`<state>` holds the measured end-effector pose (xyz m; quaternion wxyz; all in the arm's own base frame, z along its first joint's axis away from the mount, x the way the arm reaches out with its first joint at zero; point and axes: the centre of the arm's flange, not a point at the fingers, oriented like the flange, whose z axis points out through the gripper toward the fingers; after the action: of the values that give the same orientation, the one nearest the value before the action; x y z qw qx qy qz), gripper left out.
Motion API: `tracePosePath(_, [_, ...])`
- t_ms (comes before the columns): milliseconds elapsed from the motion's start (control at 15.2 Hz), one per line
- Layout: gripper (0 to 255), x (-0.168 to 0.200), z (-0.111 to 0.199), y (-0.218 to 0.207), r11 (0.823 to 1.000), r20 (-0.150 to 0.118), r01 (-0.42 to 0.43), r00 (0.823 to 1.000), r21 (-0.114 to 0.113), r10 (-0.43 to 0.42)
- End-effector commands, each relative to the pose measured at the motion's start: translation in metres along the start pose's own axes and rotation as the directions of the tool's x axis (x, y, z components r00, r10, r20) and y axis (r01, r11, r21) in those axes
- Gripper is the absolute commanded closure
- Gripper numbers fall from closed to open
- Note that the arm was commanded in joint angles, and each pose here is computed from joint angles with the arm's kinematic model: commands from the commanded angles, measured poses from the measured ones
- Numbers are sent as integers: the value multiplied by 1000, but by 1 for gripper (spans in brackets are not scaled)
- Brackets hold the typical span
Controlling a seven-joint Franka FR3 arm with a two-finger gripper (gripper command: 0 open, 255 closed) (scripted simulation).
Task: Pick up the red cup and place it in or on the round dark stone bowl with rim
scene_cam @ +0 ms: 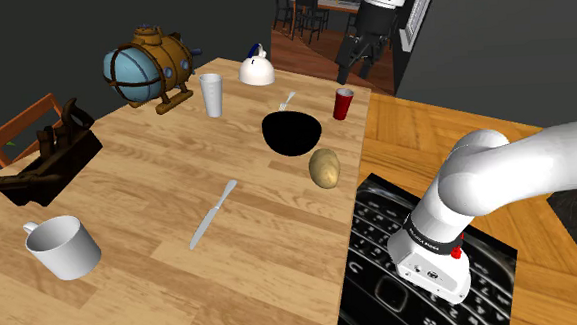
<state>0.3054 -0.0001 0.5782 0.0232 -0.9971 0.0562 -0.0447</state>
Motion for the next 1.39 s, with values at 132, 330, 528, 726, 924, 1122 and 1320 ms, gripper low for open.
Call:
tracePosePath(132, [0, 14, 9, 21, 1000, 5, -7, 1000, 2, 7])
tracePosePath(330, [0, 34, 23, 54, 1000, 12, -17, 1000, 6, 17])
tracePosePath(528, [0, 54, 38, 86, 1000, 19, -27, 999, 9, 27])
tracePosePath(726, [0, 73, 53, 119, 999, 27, -37, 999, 13, 37])
tracePosePath(924, [0, 92, 67, 151, 999, 34, -47, 998, 16, 47])
tracePosePath(1122, [0, 110, 83, 184, 998, 42, -57, 998, 19, 57])
tracePosePath(1320, [0, 128, 98, 217, 997, 49, -68, 997, 22, 67])
